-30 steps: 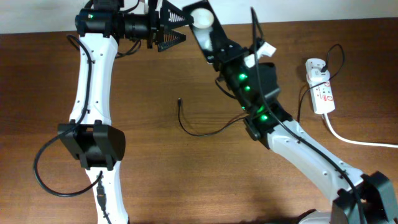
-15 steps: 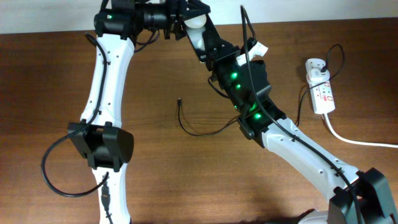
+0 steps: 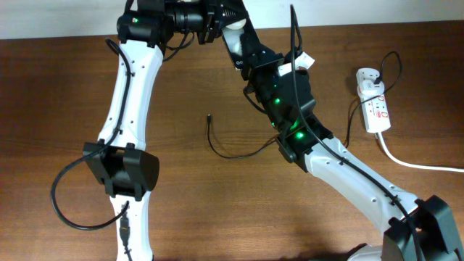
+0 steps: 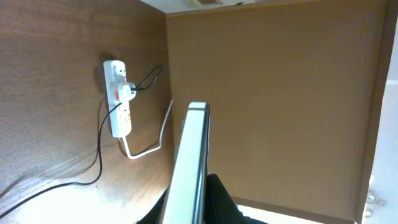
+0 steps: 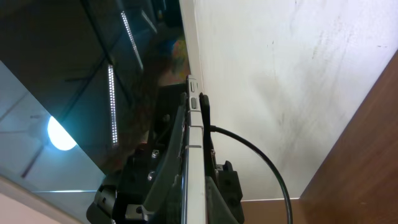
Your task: Plug charger to phone and switch on socket
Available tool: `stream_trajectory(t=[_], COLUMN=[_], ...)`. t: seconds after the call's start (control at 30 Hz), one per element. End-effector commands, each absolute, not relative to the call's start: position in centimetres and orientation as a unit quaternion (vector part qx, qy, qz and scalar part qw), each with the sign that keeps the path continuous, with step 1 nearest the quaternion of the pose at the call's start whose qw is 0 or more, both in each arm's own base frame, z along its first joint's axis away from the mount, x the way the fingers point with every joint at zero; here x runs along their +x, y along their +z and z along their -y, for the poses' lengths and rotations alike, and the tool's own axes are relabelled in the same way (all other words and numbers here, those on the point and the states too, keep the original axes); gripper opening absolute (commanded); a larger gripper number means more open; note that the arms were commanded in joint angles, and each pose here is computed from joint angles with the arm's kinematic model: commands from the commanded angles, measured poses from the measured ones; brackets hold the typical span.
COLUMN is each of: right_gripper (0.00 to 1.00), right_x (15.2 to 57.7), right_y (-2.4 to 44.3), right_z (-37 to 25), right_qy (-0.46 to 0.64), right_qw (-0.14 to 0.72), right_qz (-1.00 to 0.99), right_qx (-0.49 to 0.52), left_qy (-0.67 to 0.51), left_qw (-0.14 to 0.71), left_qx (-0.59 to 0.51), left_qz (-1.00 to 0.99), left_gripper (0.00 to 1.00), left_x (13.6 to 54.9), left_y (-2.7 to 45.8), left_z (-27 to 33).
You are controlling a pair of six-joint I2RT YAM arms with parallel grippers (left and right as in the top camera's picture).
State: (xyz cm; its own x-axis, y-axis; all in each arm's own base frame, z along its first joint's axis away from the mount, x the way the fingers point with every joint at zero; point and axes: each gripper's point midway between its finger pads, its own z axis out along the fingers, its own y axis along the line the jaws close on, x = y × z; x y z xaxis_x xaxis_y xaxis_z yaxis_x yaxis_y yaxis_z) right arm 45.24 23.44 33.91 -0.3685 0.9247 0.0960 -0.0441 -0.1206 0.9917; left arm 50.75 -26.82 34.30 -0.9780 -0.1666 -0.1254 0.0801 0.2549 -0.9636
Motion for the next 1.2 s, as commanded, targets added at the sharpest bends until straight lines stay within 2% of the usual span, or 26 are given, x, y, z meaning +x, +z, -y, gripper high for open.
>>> stream_trajectory(t=[0.0, 0.1, 0.17, 0.27, 0.37, 0.53, 0.67, 0.77, 0.9, 1.03, 1.17], right_gripper=[0.04, 0.04, 0.18, 0.28, 0.33, 0.66, 0.86, 0.98, 0.99, 0.99, 0.99], right_x=[44.9, 44.9, 44.9, 44.9, 44.9, 45.1, 45.2, 44.9, 43.7, 40.7, 37.6], right_y=[36.4, 36.5, 36.6, 36.5, 36.5, 35.1, 31.8, 28.6, 23.9, 17.9, 14.1], right_z=[-23.8, -23.8, -23.8, -23.7, -23.7, -23.7, -23.8, -23.6, -22.9, -21.1, -19.2], right_qy=[0.627, 0.628, 0.628, 0.628, 0.626, 0.609, 0.564, 0.503, 0.415, 0.276, 0.178], right_qw=[0.421, 0.423, 0.423, 0.424, 0.423, 0.416, 0.401, 0.400, 0.380, 0.345, 0.297], right_qz=[-0.540, -0.538, -0.537, -0.537, -0.538, -0.558, -0.604, -0.661, -0.736, -0.843, -0.906], right_qx=[0.371, 0.371, 0.371, 0.372, 0.373, 0.382, 0.397, 0.388, 0.375, 0.306, 0.243], left_qy=[-0.602, -0.601, -0.601, -0.601, -0.601, -0.595, -0.558, -0.494, -0.422, -0.373, -0.343], left_qw=[0.108, 0.109, 0.109, 0.109, 0.109, 0.131, 0.158, 0.159, 0.157, 0.153, 0.150], left_qx=[-0.045, -0.046, -0.046, -0.046, -0.046, -0.015, 0.017, -0.005, -0.017, -0.017, -0.016], left_qz=[-0.790, -0.790, -0.790, -0.790, -0.790, -0.793, -0.815, -0.855, -0.893, -0.915, -0.927], left_gripper=[0.00, 0.00, 0.00, 0.00, 0.00, 0.00, 0.00, 0.00, 0.00, 0.00, 0.00], left_x=[51.0, 51.0, 51.0, 51.0, 51.0, 50.9, 50.8, 50.9, 50.6, 50.2, 49.6], left_y=[34.6, 34.6, 34.6, 34.6, 34.6, 34.4, 32.6, 29.4, 26.3, 24.5, 23.5], left_z=[26.8, 26.8, 26.8, 26.8, 26.8, 26.7, 25.8, 23.3, 19.5, 15.0, 10.8])
